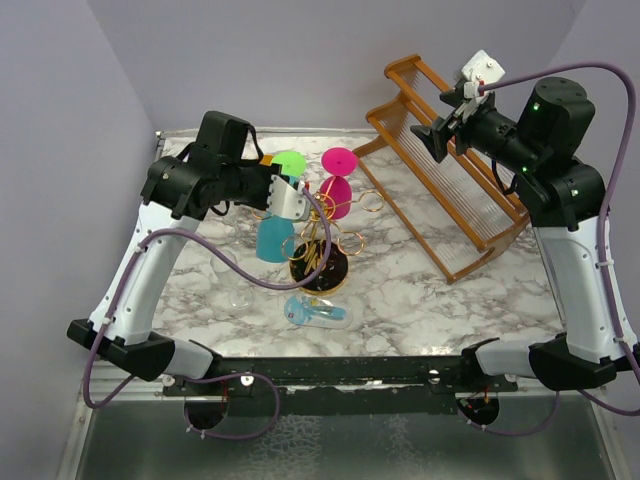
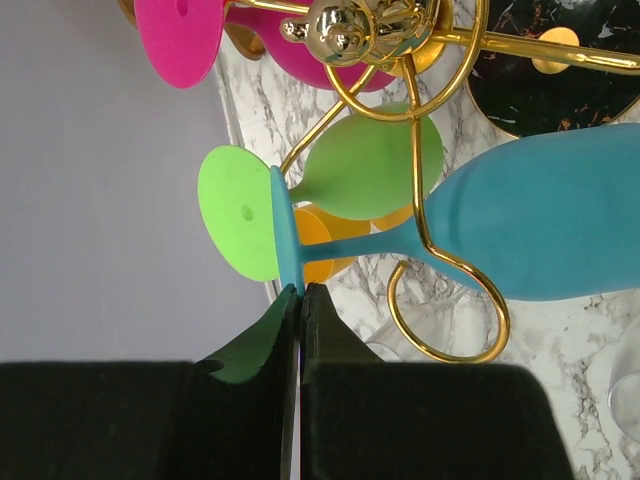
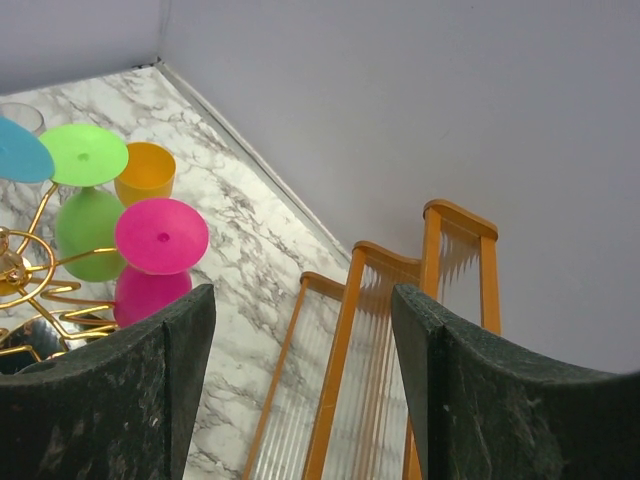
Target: Place the wine glass upside down on the wine glass rack
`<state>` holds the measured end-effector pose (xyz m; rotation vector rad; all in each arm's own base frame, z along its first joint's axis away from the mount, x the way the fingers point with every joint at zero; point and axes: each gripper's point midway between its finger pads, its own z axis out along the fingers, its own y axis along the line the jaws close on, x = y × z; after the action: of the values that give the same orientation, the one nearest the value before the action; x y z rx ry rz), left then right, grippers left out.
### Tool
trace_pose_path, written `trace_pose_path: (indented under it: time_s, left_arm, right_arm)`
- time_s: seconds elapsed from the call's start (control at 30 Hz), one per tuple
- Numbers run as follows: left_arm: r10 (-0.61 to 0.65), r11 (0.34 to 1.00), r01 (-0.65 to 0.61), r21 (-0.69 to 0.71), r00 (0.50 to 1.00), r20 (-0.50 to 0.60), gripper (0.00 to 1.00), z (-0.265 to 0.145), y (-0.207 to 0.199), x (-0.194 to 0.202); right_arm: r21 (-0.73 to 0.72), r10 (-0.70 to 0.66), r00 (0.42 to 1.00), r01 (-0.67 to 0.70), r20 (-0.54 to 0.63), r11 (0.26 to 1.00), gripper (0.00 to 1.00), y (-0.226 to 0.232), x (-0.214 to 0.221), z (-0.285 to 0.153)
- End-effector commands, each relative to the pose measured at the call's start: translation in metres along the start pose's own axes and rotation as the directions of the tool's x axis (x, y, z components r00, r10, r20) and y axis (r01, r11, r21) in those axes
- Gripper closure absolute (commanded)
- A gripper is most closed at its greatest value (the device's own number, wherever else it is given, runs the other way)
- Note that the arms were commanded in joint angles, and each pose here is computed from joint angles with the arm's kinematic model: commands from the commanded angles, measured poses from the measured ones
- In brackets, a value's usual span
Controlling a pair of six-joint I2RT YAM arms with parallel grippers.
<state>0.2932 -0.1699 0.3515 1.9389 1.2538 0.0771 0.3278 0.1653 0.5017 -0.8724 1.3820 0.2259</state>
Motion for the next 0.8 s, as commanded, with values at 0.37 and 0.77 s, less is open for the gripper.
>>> trace_pose_path:
  time_s: [0.37,0.77]
  left_arm:
    - [0.106,0.992,-0.113,0.061,0.989,0.106,1.00,-0.011,-0.012,-0.023]
    - [0.125,0.989,-0.132,0.067,0.987,0.099,1.00,-0.020,-0.015,-0.024]
  right_arm:
    - [0.026,-0.019,1.000,0.019,-0.001,0.999,0.29,-0.004,0.001,-0.007]
    - [0.029,-0.021,1.000,0.021,-0.001,0.999,0.29,-0.003,0.002,-0.009]
